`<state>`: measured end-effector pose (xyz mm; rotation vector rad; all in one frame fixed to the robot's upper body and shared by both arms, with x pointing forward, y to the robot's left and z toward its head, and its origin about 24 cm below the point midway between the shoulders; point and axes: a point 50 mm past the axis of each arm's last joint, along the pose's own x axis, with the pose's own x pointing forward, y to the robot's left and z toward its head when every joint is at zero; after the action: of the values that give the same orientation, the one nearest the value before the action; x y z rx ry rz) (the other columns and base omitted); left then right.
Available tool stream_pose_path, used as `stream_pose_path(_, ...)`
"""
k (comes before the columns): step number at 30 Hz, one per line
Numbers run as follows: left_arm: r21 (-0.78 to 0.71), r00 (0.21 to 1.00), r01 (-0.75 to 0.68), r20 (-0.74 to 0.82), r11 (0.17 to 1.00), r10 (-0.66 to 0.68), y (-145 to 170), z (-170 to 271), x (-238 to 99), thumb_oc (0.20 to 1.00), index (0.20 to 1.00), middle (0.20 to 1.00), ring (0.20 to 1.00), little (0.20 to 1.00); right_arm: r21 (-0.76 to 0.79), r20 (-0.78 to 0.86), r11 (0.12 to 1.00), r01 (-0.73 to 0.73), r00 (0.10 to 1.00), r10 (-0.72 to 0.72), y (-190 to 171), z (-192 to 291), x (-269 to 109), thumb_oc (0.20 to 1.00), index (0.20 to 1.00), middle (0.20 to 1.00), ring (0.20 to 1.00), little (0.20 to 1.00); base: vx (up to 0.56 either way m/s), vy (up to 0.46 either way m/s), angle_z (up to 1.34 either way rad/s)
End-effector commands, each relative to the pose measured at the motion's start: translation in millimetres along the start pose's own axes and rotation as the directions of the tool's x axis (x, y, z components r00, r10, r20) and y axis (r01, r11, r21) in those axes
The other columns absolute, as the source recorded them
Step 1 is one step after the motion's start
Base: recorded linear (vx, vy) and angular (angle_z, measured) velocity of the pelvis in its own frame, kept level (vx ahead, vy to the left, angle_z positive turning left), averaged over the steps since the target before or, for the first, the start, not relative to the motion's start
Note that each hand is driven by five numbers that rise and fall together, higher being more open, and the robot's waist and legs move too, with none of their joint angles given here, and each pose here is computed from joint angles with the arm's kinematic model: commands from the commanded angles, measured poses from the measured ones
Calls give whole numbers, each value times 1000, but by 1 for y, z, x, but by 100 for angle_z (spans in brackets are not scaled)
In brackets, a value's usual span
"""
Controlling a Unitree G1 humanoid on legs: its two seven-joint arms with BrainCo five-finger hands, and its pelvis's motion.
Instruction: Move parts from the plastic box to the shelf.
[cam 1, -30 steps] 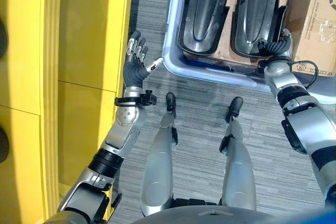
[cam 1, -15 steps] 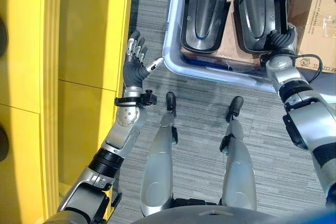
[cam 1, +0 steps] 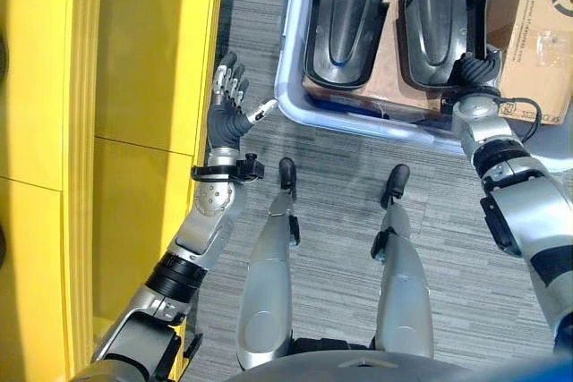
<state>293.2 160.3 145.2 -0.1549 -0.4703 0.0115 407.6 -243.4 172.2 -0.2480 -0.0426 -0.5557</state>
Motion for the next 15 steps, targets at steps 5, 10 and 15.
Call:
stream_pose_path(5, -20, 995, -7, 103, 1000, 9, 13, 22, -8, 1000, 1000, 1000, 1000, 1000, 147, 49, 988, -42, 998, 35, 9, -3, -10, 200, 200, 200, 200, 200, 0, 0, 0)
stream_pose_path(10, -8, 996, -31, 83, 999, 32, 22, 19, -12, 1000, 1000, 1000, 1000, 1000, 225, 116, 968, -109, 990, 85, 17, 0, -22, 200, 200, 200, 200, 200, 0, 0, 0)
stream_pose_path(15, -4, 996, -56, 68, 998, 56, 29, 18, -17, 1000, 1000, 1000, 1000, 1000, 297, 185, 941, -165, 976, 112, 19, 2, -37, 200, 200, 200, 200, 200, -1, -11, -4)
